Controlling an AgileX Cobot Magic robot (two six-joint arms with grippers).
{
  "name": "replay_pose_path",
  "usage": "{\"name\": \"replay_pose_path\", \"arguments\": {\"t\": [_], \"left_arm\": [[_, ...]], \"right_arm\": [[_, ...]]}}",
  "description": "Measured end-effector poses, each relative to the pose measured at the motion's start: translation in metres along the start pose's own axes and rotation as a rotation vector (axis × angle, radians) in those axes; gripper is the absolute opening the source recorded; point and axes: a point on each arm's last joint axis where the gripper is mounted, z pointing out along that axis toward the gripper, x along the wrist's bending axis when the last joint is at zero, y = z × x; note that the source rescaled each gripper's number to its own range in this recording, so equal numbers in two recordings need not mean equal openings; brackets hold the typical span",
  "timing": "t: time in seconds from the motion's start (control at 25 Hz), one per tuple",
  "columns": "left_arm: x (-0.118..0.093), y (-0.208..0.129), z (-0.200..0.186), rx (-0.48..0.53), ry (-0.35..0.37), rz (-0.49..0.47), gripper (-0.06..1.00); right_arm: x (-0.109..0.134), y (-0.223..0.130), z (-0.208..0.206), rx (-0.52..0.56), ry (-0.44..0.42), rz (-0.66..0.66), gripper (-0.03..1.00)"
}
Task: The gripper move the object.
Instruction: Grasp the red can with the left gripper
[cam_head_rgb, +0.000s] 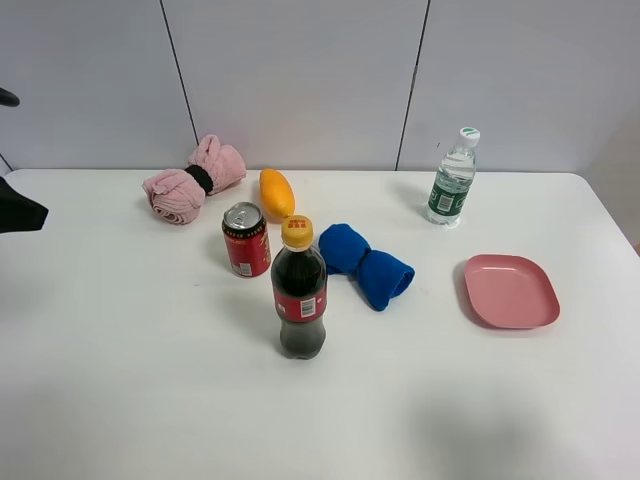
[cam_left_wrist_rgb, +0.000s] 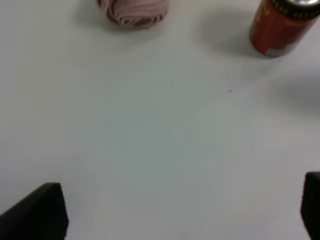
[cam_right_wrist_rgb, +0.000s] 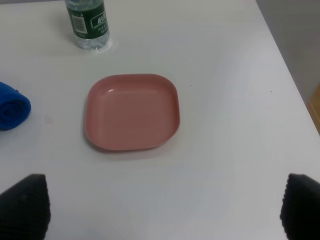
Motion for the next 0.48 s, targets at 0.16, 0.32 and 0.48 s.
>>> {"name": "replay_pose_path", "arguments": {"t": [0.16,0.32,0.48], "left_arm": [[-0.001,0.008,0.010,-0.040,-0.066,0.118,0.82],[-0.006,0.014,0.015,-0.080,-0.108,0.225,0.82],[-0.016,0.022,0.026,-0.094,-0.138,0.290,0.82]], "right_arm": [[0.000,0.000,0.000,0.000,0.000,0.000,1.00],[0.000,0.000,0.000,0.000,0.000,0.000,1.00],[0.000,0.000,0.000,0.000,0.000,0.000,1.00]]}}
